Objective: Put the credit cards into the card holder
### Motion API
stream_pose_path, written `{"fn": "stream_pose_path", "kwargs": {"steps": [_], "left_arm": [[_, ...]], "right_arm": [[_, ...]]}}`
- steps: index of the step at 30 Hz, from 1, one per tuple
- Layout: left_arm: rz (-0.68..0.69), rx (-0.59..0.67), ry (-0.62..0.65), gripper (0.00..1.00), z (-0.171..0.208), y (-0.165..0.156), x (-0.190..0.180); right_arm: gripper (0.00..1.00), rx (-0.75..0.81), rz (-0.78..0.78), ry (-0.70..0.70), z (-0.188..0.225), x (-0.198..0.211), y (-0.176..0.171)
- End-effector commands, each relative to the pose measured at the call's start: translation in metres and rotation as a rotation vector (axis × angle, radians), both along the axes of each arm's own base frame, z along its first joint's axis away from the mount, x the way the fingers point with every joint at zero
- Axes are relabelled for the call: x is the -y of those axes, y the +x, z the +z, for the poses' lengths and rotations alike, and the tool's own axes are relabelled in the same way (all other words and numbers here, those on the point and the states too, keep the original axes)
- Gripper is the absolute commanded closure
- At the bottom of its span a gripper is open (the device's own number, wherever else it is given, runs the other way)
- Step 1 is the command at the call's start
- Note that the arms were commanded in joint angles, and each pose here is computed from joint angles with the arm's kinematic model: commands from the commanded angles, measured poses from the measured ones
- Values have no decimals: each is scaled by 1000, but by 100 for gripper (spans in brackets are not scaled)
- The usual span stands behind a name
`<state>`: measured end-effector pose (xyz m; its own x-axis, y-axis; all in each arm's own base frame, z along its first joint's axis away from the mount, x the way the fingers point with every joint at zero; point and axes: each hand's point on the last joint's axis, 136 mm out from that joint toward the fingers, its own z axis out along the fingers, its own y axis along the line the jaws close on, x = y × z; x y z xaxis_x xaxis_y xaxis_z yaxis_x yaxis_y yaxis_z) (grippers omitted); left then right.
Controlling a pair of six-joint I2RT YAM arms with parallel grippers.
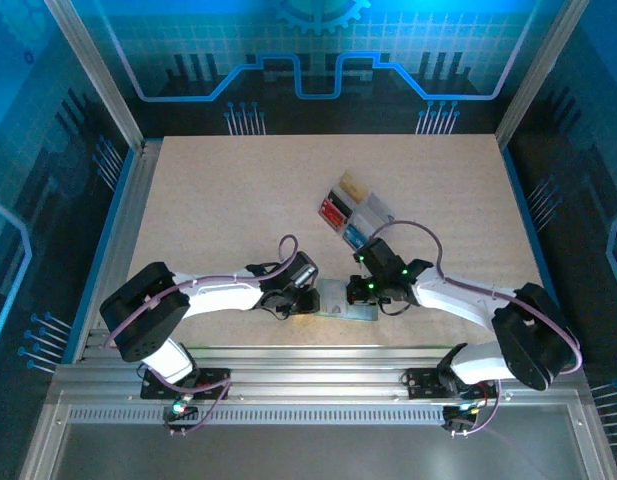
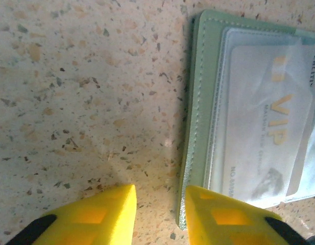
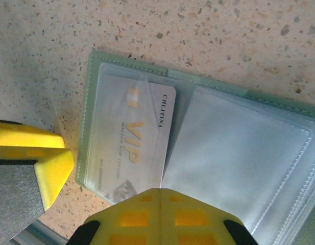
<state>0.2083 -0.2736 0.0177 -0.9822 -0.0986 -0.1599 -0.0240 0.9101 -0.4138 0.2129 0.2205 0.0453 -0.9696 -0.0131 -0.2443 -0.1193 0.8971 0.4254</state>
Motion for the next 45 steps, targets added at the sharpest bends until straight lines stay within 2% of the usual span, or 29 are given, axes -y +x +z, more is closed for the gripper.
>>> {"fn": "stream_pose_path", "kwargs": {"steps": [1,8,18,22,25,29,33,36,45], "left_arm": [[-33,-56,32,71,-7,-12,-7],[-44,-64,62,73,-15,-11,-9],[-51,-85,61,74,-27,-15,-6],[-51,-83,45,74,-25,-15,-4],[-54,-80,39,74,-25,-16,-4],[-56,-74,30,74,-23,-15,-3],[-57,-65,4,74,-17,-16,-3],[-51,-62,-6,73,-11,-18,-5],[-70,-59,24,73,4,-25,-18]], "right_arm": [[100,-14,33,-86,-6,1,-3],[100,-33,64,-153,-16,-7,-4],[100,-52,121,-29,-15,-45,0],[95,-57,131,30,-11,-53,1],[88,-48,132,37,-4,-48,1],[83,-15,124,-79,9,-24,0],[74,12,95,-241,19,12,-2],[69,30,89,-292,27,16,5],[68,42,77,-473,17,18,15]]}}
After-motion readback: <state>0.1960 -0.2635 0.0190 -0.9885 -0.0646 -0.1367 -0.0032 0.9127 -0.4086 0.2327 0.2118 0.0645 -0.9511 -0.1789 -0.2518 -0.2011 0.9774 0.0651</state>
